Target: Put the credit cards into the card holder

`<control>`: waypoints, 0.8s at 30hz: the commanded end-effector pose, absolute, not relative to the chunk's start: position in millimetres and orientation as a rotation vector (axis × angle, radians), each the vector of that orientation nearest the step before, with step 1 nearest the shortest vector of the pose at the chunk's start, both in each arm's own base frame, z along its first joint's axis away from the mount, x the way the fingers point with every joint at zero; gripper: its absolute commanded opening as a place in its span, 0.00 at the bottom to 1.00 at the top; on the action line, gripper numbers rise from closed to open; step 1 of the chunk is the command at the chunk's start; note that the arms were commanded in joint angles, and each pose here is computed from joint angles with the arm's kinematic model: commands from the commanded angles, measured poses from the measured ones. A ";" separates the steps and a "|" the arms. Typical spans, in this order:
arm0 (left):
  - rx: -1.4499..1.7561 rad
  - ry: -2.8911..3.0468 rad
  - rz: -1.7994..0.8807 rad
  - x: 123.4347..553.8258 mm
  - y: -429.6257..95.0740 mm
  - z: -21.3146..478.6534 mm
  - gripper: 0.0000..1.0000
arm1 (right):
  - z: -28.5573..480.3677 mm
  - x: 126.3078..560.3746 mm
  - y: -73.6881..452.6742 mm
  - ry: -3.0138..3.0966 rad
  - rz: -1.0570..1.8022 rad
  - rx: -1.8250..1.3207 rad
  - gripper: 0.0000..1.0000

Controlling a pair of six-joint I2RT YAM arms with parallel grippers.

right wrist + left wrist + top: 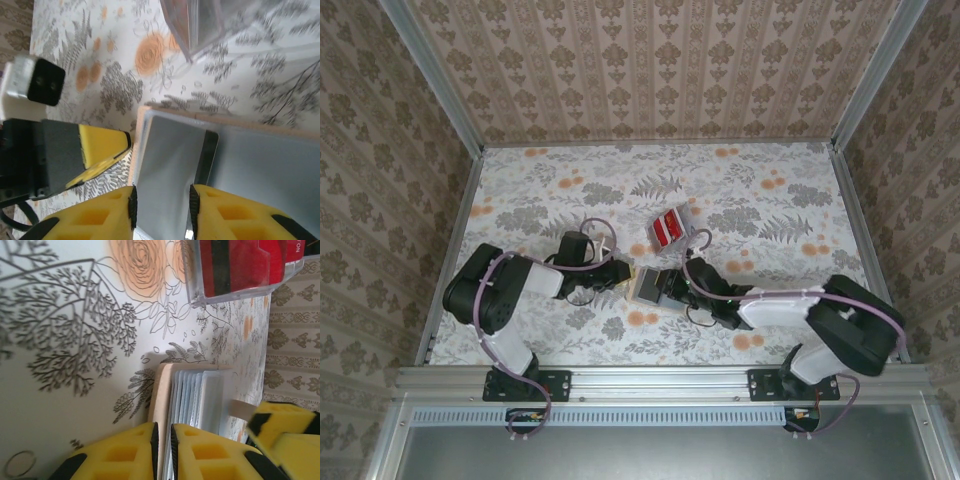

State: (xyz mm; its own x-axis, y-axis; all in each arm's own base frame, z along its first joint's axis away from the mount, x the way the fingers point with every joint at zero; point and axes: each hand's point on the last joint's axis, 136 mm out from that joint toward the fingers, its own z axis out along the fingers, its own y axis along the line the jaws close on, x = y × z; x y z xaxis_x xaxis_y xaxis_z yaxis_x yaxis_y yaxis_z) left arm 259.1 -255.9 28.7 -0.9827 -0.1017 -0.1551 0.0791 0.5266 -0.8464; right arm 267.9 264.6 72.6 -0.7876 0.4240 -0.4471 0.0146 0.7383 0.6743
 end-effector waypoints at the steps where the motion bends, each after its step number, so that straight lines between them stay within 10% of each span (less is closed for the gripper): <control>1: -0.081 2.672 -1.326 256.5 -238.1 9.5 0.19 | 78.3 258.9 240.1 2.456 0.734 0.201 0.38; 24: -0.059 2.670 -1.302 259.2 -238.0 12.4 0.21 | 57.3 233.9 183.2 2.660 0.325 0.034 0.44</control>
State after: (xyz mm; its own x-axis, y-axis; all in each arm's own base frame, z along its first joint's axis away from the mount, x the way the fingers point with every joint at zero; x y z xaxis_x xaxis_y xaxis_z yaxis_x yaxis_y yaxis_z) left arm 260.2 -254.0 28.8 -0.9862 -0.0849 -0.1419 0.0725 0.5494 -0.8324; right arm 222.7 187.9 53.9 -0.9113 0.0836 -0.4033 -0.0352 0.9598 0.2786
